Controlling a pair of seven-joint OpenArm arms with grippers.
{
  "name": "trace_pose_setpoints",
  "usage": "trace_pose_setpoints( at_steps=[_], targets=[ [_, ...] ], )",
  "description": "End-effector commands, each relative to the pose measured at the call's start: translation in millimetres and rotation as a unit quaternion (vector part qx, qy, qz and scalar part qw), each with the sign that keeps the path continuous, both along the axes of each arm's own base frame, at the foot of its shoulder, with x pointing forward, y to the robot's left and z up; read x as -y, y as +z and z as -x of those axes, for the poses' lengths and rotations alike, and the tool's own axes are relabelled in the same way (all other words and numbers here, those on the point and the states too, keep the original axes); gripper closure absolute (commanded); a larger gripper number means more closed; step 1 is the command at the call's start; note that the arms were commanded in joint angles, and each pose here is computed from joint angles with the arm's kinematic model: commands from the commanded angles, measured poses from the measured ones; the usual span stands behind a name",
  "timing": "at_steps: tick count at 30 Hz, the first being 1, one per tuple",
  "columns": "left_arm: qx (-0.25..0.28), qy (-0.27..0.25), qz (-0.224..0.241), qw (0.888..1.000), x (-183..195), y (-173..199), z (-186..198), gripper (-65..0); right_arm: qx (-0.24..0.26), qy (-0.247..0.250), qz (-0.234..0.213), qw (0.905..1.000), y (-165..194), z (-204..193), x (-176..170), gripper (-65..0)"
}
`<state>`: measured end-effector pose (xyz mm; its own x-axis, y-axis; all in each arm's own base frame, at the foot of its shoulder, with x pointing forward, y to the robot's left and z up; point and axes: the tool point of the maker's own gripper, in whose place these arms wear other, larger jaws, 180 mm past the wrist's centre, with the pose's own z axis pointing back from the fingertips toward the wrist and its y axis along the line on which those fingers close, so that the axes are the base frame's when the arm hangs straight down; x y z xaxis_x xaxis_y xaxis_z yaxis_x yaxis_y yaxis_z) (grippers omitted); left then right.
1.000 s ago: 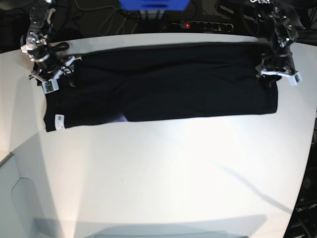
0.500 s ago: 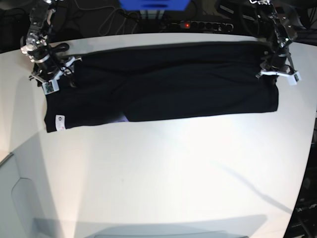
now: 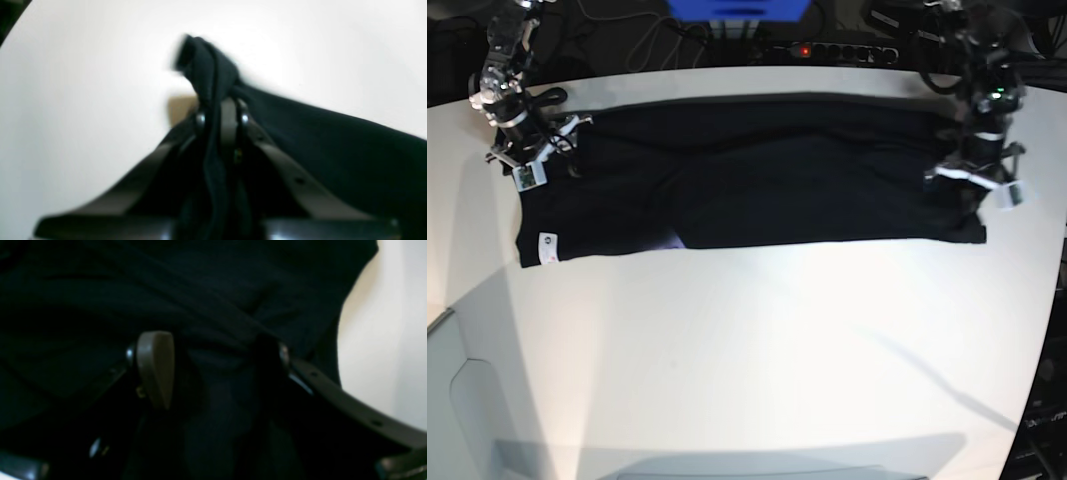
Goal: Fold the T-shirt properly
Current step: 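Carry the strip end with the left gripper over toward the right gripper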
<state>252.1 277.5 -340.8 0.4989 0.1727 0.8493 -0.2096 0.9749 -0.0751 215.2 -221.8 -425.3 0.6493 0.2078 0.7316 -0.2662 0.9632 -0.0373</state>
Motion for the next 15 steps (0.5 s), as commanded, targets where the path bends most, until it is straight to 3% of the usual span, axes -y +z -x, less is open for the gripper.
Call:
trace_pose_setpoints(
  at_steps=[1, 5, 11, 15],
  targets=[
    [0.018, -0.031, -0.011, 0.999, 20.7, 11.5, -6.5, 0.0, -0.031, 0.011, 0.020, 0.9993, -8.3, 9.9, 3.5, -38.9],
    [0.010, -0.120, -0.054, 0.991, 100.5, 9.3, -12.8, 0.0, -0.030, 0.011, 0.020, 0.9993, -7.9, 9.2, 3.5, -38.9],
    [-0.004, -0.252, -0.091, 0.963, 218.3, -5.7, -9.5, 0.0, -0.026, 0.010, 0.020, 0.9994, -6.4, 5.9, 3.5, -38.9],
    [-0.002, -0.305, -0.101, 0.947, 269.0, -9.2, -9.5, 0.0, -0.026, 0.010, 0.020, 0.9994, -6.4, 5.9, 3.5, -38.9]
  ],
)
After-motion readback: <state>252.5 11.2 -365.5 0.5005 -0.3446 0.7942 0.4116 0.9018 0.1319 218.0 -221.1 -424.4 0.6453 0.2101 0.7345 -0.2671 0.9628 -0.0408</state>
